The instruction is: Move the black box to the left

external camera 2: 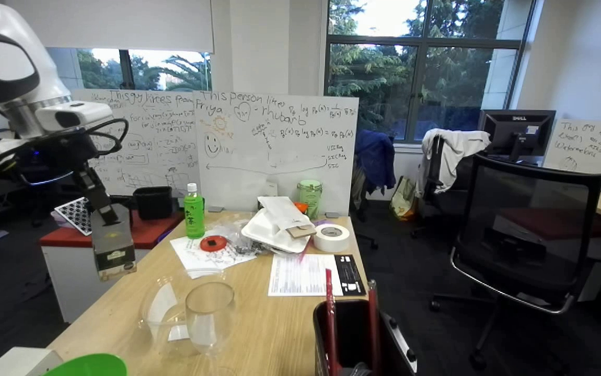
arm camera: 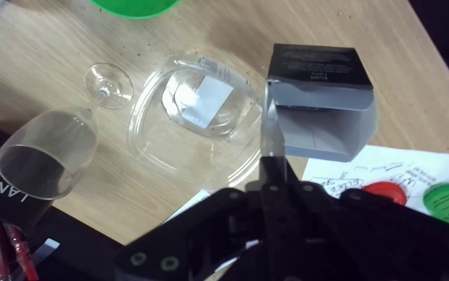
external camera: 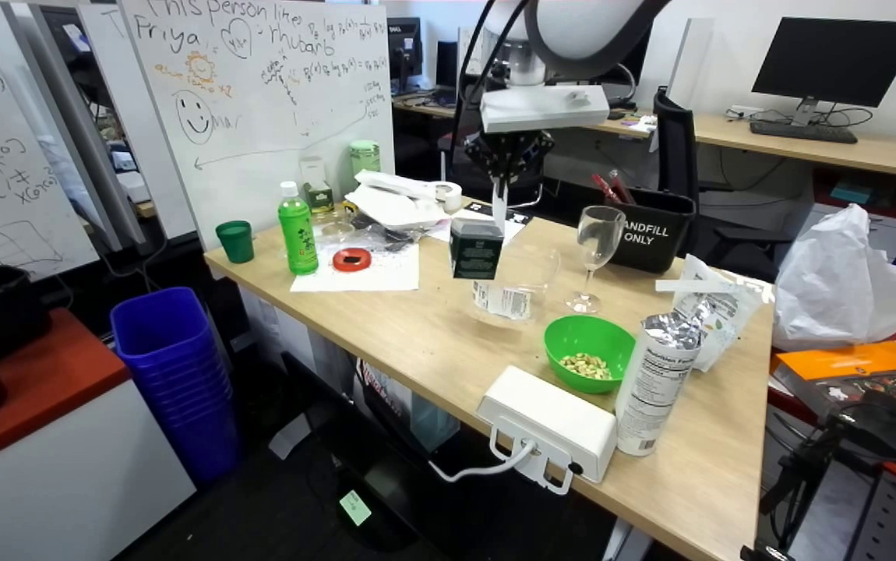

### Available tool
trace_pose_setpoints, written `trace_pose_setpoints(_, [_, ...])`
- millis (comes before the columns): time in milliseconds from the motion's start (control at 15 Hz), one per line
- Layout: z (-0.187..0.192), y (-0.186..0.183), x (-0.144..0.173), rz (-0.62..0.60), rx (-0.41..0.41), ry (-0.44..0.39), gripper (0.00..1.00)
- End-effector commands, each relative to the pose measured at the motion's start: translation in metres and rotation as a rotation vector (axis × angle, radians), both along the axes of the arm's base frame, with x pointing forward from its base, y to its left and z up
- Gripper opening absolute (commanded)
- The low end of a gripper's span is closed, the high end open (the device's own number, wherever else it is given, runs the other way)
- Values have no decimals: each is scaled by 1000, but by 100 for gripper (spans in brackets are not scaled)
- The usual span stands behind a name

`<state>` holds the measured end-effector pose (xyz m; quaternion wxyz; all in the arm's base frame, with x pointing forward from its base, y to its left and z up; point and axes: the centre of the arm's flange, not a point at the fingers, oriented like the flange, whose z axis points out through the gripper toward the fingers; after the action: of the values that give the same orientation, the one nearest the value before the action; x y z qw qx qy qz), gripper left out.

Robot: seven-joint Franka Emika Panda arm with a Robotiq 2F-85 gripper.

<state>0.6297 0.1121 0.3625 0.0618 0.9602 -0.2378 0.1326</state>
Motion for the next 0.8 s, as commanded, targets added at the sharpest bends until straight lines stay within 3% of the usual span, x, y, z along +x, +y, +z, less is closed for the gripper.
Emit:
trace_pose_setpoints(0, [-16,21,-15,130,-40,-2,0])
trace_pose_setpoints(733, [-108,64,-19,321,-143,115,0])
